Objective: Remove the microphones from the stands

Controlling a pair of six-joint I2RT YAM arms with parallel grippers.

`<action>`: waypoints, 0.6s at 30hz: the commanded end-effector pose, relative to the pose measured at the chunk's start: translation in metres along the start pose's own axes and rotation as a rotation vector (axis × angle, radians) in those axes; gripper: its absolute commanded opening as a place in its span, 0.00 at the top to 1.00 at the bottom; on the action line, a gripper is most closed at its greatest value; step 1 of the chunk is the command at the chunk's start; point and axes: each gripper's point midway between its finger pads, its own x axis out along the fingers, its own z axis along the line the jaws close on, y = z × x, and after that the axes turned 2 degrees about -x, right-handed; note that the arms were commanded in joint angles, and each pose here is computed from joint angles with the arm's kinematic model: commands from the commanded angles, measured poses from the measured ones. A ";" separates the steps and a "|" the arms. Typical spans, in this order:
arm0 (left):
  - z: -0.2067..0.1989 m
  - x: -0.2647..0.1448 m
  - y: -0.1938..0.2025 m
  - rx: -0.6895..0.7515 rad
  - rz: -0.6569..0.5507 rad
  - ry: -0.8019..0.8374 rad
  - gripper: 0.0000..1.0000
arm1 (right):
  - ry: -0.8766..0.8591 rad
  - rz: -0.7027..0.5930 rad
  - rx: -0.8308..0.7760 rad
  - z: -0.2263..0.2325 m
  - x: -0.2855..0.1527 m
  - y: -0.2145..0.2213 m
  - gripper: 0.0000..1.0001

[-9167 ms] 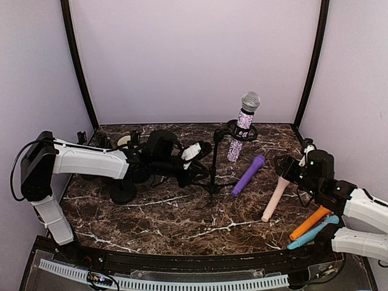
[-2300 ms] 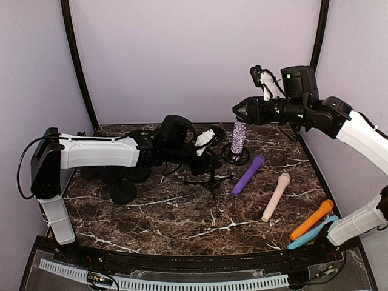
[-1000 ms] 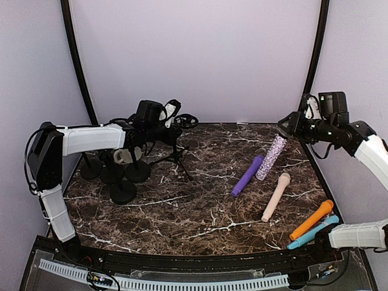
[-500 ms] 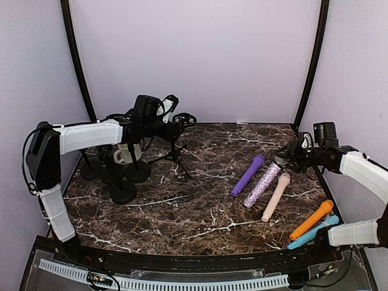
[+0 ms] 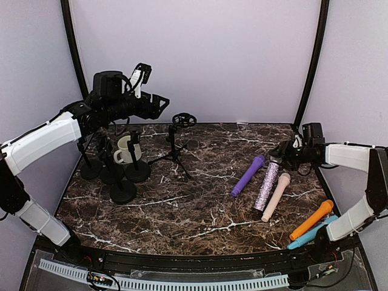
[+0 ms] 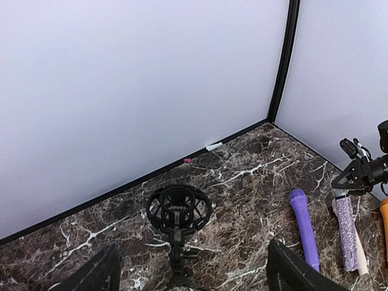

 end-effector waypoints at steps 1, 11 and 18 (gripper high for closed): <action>0.011 -0.014 0.023 -0.034 0.074 -0.022 0.15 | 0.104 -0.041 -0.076 -0.026 0.012 -0.014 0.41; 0.026 -0.032 0.025 -0.057 0.077 -0.070 0.14 | 0.108 -0.059 -0.071 -0.030 0.023 -0.024 0.30; 0.045 -0.050 0.009 -0.088 0.048 -0.118 0.11 | 0.079 -0.115 -0.124 -0.013 0.010 -0.037 0.18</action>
